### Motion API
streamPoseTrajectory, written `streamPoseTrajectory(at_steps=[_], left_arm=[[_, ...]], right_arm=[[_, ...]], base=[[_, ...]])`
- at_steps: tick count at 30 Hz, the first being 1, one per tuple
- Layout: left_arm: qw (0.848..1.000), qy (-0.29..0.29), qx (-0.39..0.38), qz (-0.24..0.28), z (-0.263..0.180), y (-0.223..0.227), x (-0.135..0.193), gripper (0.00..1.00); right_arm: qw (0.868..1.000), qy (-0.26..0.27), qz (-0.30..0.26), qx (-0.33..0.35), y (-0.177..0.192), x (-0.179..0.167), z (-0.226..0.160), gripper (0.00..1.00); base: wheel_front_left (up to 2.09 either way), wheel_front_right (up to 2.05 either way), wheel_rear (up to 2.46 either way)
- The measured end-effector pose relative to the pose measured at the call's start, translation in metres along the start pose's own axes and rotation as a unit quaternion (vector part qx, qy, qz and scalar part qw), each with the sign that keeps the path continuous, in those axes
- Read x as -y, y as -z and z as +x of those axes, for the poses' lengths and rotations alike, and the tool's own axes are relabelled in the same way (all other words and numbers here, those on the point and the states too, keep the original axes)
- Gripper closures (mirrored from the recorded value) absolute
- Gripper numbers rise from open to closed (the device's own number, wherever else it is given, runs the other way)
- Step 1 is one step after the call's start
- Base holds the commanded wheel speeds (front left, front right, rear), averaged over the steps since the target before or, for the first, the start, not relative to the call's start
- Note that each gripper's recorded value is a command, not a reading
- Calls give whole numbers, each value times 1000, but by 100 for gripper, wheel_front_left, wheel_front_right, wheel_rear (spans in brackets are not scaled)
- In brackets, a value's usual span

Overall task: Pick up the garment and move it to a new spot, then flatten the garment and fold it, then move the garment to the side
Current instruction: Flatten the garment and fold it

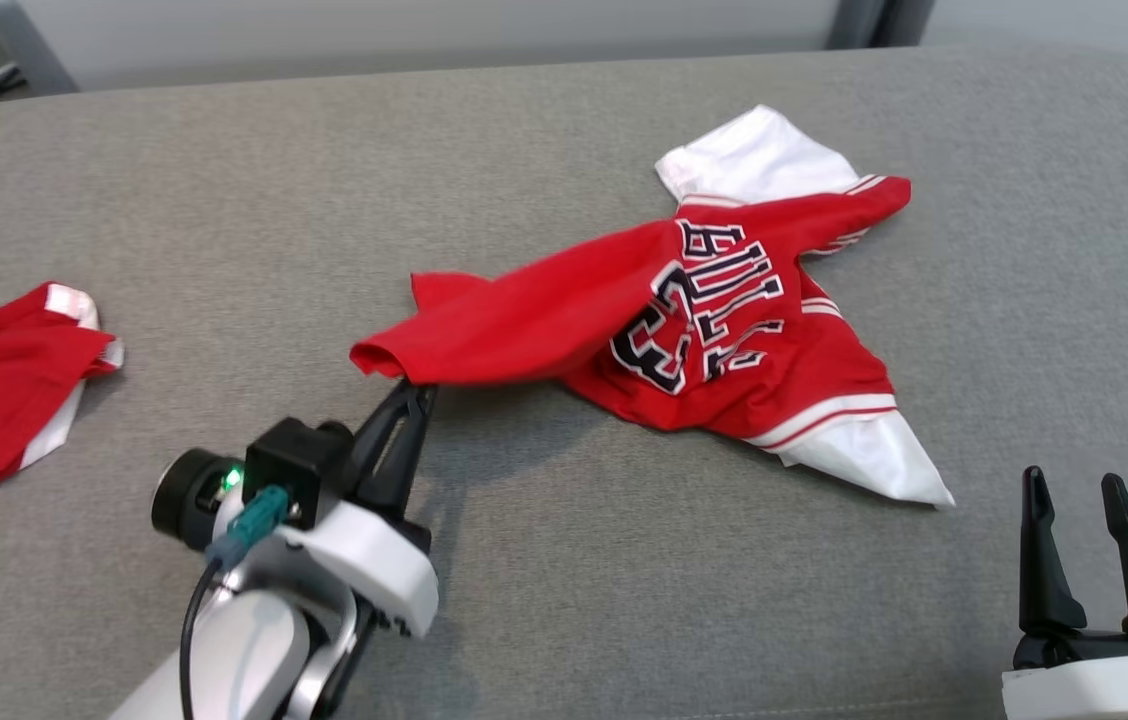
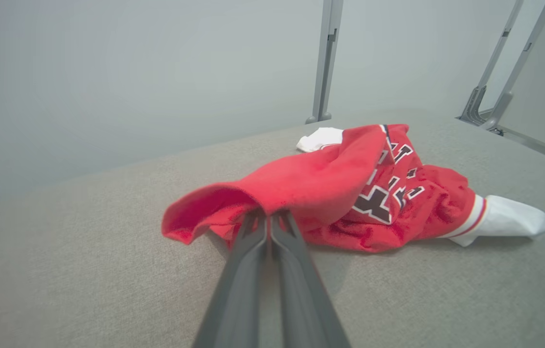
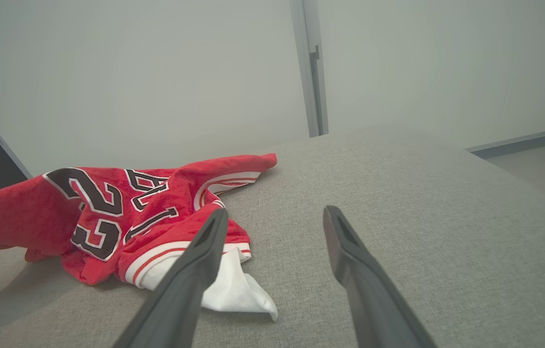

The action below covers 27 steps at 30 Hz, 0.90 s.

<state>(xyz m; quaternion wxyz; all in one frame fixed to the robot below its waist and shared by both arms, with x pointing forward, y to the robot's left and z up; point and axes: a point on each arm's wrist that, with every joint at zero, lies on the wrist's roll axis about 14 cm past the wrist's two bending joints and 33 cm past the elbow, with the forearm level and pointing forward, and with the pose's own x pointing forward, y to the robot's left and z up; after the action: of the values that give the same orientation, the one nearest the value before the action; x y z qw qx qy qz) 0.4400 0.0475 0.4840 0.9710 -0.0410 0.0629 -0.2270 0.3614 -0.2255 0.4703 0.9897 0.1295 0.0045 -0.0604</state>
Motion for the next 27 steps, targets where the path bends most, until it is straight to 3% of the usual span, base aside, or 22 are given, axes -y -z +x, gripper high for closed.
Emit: streamPoseTrajectory(at_steps=[7,12,19,23,27], left_arm=[[999,0,46,10,-53,-62,15,100],[999,-12,40,30,-50,-70,2,100],[997,-14,56,52,29,-82,-28,100],[998,-38,26,30,99,-54,-62,100],[998,-41,28,27,124,-39,-74,100]], right_arm=[[999,-27,17,-2,3,-18,6,0],[999,-25,19,-17,13,-18,7,0],[999,13,24,-18,13,5,1,0],[998,44,21,-29,19,23,-5,0],[998,55,16,-38,23,29,-7,0]], base=[[0,0,0],[0,0,0],[0,0,0],[0,0,0],[0,0,0]])
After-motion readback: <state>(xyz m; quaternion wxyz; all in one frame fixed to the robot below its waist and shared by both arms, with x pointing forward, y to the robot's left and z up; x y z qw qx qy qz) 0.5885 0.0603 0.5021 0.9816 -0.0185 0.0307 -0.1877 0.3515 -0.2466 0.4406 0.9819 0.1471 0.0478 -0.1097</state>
